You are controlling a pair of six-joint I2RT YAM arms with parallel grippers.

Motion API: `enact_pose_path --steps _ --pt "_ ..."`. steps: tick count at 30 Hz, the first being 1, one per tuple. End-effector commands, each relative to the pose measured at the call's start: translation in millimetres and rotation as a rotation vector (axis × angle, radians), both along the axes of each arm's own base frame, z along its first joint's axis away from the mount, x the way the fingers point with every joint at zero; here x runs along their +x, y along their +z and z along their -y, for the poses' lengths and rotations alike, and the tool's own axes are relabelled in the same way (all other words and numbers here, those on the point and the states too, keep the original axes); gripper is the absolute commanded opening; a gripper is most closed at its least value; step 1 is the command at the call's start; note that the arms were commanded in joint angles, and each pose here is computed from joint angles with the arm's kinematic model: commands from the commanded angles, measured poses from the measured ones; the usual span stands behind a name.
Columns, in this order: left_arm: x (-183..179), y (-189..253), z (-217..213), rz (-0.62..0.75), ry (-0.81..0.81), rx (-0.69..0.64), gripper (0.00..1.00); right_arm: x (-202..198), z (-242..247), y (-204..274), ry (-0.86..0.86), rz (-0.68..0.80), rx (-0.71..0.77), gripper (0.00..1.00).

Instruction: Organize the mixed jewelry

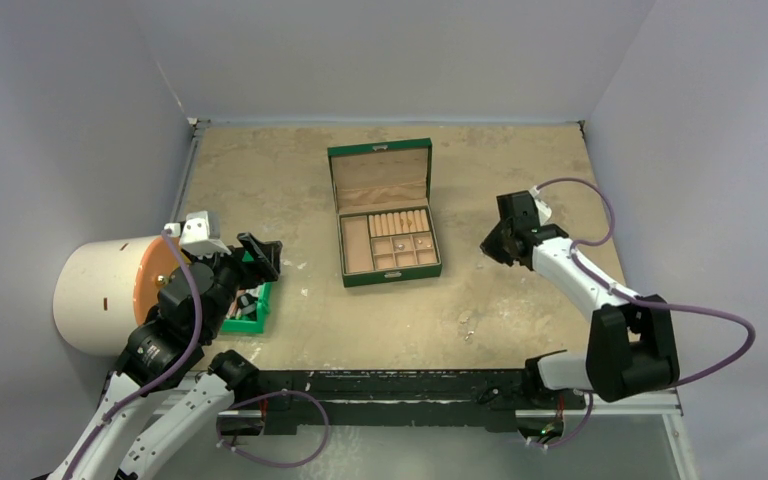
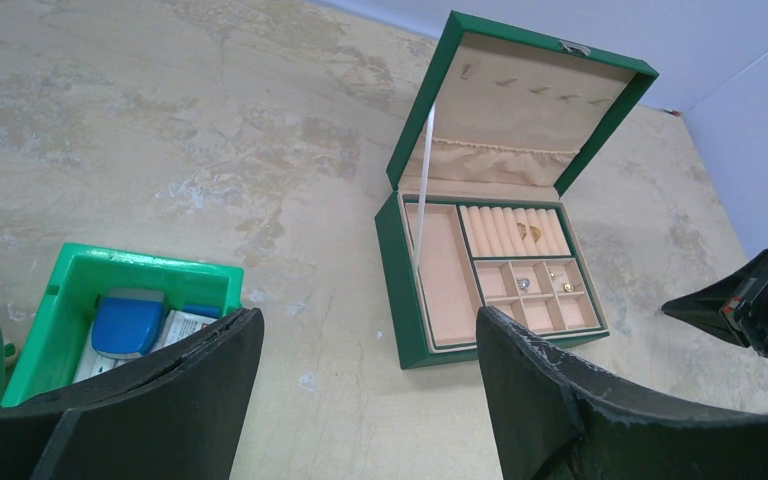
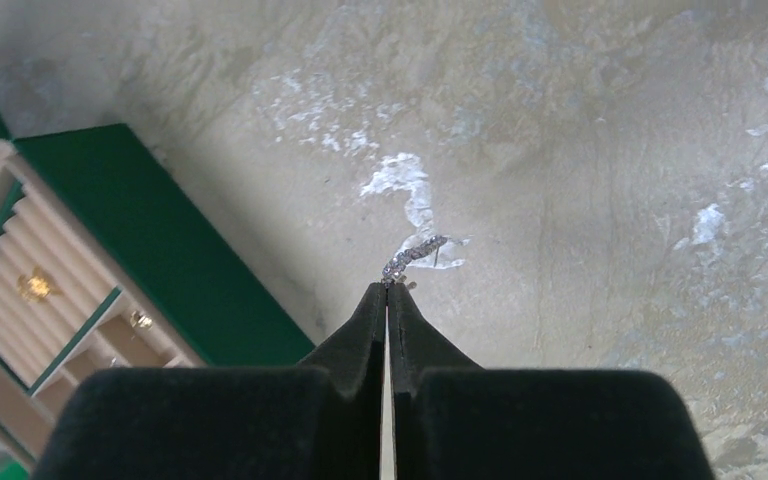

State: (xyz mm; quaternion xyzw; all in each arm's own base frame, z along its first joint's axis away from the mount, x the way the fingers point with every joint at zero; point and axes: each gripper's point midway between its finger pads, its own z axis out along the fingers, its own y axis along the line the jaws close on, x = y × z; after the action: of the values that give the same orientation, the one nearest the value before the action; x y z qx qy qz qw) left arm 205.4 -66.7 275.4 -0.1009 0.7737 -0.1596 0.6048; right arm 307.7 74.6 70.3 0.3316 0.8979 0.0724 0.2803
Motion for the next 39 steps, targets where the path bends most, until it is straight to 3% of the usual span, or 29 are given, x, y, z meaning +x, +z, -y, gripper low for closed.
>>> enact_pose_path --steps 1,9,20,30,39 --pt "2 10 -2 0.034 0.017 -0.021 0.78 16 -13 37 0.084 0.116 0.043 0.0" --pt "2 11 -3 0.038 0.018 -0.024 0.78 18 -50 67 0.244 0.195 0.126 0.0" --pt "2 11 -3 0.039 0.017 -0.025 0.78 18 -121 104 0.474 0.266 0.124 0.0" --pt "1 11 -4 0.038 0.023 -0.024 0.78 27 -183 96 0.628 0.216 0.165 0.0" --pt "1 11 -5 0.038 0.027 -0.025 0.78 30 -209 65 0.651 0.132 0.163 0.0"
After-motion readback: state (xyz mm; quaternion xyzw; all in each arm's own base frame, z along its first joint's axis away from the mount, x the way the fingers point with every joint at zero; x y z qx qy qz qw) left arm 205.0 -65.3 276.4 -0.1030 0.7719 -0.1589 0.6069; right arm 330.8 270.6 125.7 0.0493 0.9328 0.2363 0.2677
